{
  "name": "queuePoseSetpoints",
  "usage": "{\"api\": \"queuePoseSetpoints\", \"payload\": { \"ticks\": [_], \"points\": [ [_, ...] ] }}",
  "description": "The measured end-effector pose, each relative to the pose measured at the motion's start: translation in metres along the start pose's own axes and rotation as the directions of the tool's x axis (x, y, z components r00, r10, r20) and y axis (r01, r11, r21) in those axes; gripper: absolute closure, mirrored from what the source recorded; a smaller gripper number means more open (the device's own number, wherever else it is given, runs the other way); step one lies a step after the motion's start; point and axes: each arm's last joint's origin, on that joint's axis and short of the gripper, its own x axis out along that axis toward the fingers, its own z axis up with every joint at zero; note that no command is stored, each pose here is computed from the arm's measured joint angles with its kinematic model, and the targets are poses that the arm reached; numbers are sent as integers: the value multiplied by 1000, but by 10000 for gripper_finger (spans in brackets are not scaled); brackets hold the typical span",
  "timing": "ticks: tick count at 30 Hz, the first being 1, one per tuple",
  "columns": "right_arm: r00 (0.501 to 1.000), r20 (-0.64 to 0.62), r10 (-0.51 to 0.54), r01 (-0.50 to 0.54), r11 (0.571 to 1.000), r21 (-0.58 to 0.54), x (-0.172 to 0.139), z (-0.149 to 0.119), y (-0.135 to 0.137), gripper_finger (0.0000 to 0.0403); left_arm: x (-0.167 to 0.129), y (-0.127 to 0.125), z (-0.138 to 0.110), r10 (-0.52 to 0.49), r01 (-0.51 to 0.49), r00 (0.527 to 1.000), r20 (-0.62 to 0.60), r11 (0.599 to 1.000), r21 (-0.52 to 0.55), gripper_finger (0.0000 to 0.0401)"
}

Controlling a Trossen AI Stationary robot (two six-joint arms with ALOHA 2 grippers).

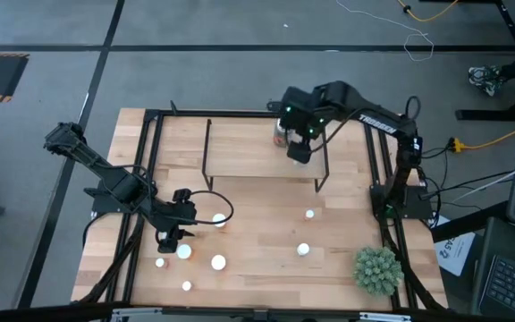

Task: Pick and place medicine bottles onto shelf by color
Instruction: Put the top left orange pill bottle on the shelf

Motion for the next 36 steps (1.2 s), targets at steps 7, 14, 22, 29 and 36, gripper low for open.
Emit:
{"api": "queuePoseSetpoints", "payload": {
  "ticks": [7,14,22,29,36],
  "points": [
    [963,232,138,-140,990,-9,-67,-9,17,89,11,-6,-4,-41,40,996,-80,999,-3,243],
    [888,312,337,-309,941,-138,-123,-61,50,88,38,-25,-9,-54,56,989,-138,998,14,243],
    [830,385,403,-365,915,-169,-167,-115,69,88,28,-50,-10,-103,106,988,-117,994,25,243],
    [819,432,376,-346,926,-151,-180,-134,76,88,14,-70,-17,-104,117,990,-95,981,152,243],
    [824,425,374,-341,927,-156,-178,-133,81,88,18,-69,-21,-84,92,986,-142,995,50,243]
  ]
}}
